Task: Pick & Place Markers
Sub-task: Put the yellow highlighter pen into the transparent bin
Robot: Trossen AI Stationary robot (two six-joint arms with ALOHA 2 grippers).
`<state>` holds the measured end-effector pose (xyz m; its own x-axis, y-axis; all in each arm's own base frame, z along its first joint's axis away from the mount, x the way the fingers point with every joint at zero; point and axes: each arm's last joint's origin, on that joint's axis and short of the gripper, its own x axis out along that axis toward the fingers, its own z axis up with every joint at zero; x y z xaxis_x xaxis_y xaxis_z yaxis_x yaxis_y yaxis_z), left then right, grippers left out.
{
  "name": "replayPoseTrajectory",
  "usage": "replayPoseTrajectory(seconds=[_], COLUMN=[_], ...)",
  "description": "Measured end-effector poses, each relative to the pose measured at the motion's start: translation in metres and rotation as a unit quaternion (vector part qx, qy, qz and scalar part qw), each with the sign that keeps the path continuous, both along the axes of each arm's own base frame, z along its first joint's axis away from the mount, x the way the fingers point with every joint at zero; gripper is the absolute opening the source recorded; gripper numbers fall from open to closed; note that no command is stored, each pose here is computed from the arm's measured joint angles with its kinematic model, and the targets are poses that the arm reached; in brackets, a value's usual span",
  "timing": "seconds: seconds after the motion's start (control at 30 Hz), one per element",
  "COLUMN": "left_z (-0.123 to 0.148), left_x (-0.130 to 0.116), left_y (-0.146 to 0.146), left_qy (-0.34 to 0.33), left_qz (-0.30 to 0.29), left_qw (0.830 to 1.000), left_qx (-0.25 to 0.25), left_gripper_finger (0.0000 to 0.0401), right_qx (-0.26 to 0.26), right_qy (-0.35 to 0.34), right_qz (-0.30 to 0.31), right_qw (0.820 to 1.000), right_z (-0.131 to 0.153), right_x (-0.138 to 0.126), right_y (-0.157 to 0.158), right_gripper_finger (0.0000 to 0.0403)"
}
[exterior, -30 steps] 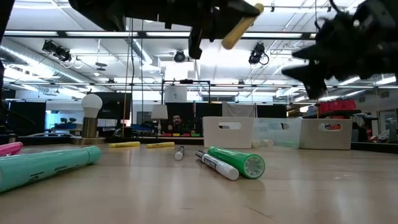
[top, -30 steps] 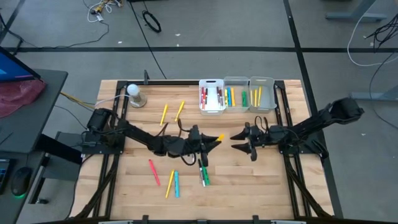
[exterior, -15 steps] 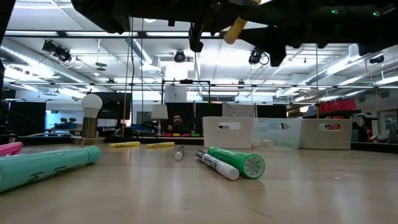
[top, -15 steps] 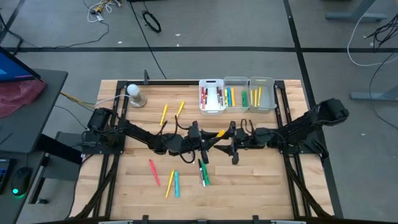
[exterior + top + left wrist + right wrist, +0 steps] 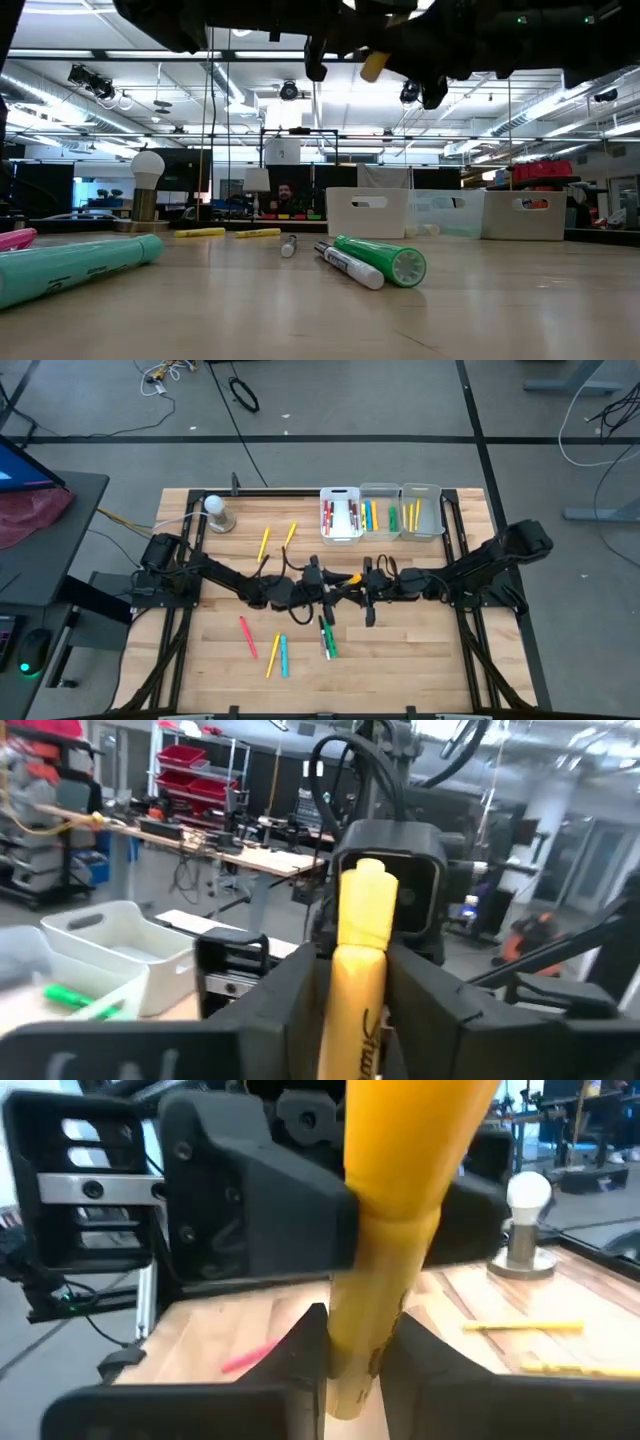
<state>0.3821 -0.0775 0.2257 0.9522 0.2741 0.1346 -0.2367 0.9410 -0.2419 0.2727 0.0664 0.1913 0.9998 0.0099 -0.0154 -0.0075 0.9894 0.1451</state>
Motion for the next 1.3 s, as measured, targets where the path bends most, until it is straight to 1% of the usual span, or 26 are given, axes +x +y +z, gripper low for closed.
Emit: replayPoseTrajectory(seconds=[0.07, 0.13, 0.23, 0.3, 0.4, 0.5, 0.57, 0.63, 0.77, 0.9, 0.97, 1.07, 1.23, 1.3], left_z=[0.001, 0.004, 0.006, 0.004, 0.001, -0.002, -0.003, -0.005, -0.005, -0.005, -0.005, -0.006, -0.006, -0.006], left_x=[0.0, -0.001, -0.004, -0.006, -0.009, -0.009, -0.009, -0.009, -0.008, -0.008, -0.008, -0.008, -0.008, -0.008], left_y=[0.001, 0.002, 0.002, 0.002, 0.002, 0.002, 0.003, 0.005, 0.006, 0.006, 0.007, 0.007, 0.007, 0.007], left_qy=[0.006, 0.009, 0.037, 0.069, 0.093, 0.105, 0.108, 0.113, 0.114, 0.114, 0.115, 0.116, 0.116, 0.116], left_qz=[0.007, 0.017, 0.049, 0.073, 0.106, 0.114, 0.114, 0.116, 0.118, 0.118, 0.119, 0.119, 0.119, 0.119], left_qw=[1.0, 0.999, 0.997, 0.993, 0.989, 0.987, 0.987, 0.986, 0.986, 0.986, 0.986, 0.986, 0.986, 0.986], left_qx=[0.017, 0.029, 0.048, 0.055, 0.049, 0.042, 0.035, 0.032, 0.032, 0.032, 0.033, 0.033, 0.033, 0.033], left_gripper_finger=[0.0145, 0.0168, 0.0198, 0.0212, 0.0223, 0.0225, 0.0223, 0.0219, 0.0211, 0.0206, 0.0205, 0.0204, 0.0204, 0.0204], right_qx=[0.003, 0.006, 0.008, 0.016, 0.032, 0.044, 0.057, 0.086, 0.148, 0.197, 0.219, 0.243, 0.281, 0.293], right_qy=[0.027, 0.063, 0.109, 0.134, 0.172, 0.204, 0.234, 0.258, 0.319, 0.38, 0.417, 0.45, 0.48, 0.487], right_qz=[-0.019, -0.052, -0.12, -0.162, -0.225, -0.287, -0.31, -0.318, -0.312, -0.314, -0.31, -0.312, -0.324, -0.328], right_qw=[0.999, 0.997, 0.987, 0.978, 0.959, 0.935, 0.92, 0.908, 0.883, 0.847, 0.826, 0.801, 0.765, 0.755], right_z=[0.0, 0.002, 0.013, 0.021, 0.035, 0.049, 0.053, 0.053, 0.035, 0.015, 0.006, -0.006, -0.025, -0.03], right_x=[-0.003, -0.01, -0.027, -0.041, -0.059, -0.07, -0.075, -0.076, -0.075, -0.067, -0.062, -0.056, -0.055, -0.056], right_y=[-0.002, -0.005, -0.018, -0.031, -0.062, -0.1, -0.128, -0.157, -0.208, -0.248, -0.26, -0.275, -0.284, -0.286], right_gripper_finger=[0.0052, 0.0052, 0.0052, 0.0052, 0.0052, 0.0052, 0.0052, 0.0052, 0.0052, 0.0052, 0.0052, 0.0056, 0.0069, 0.0071])
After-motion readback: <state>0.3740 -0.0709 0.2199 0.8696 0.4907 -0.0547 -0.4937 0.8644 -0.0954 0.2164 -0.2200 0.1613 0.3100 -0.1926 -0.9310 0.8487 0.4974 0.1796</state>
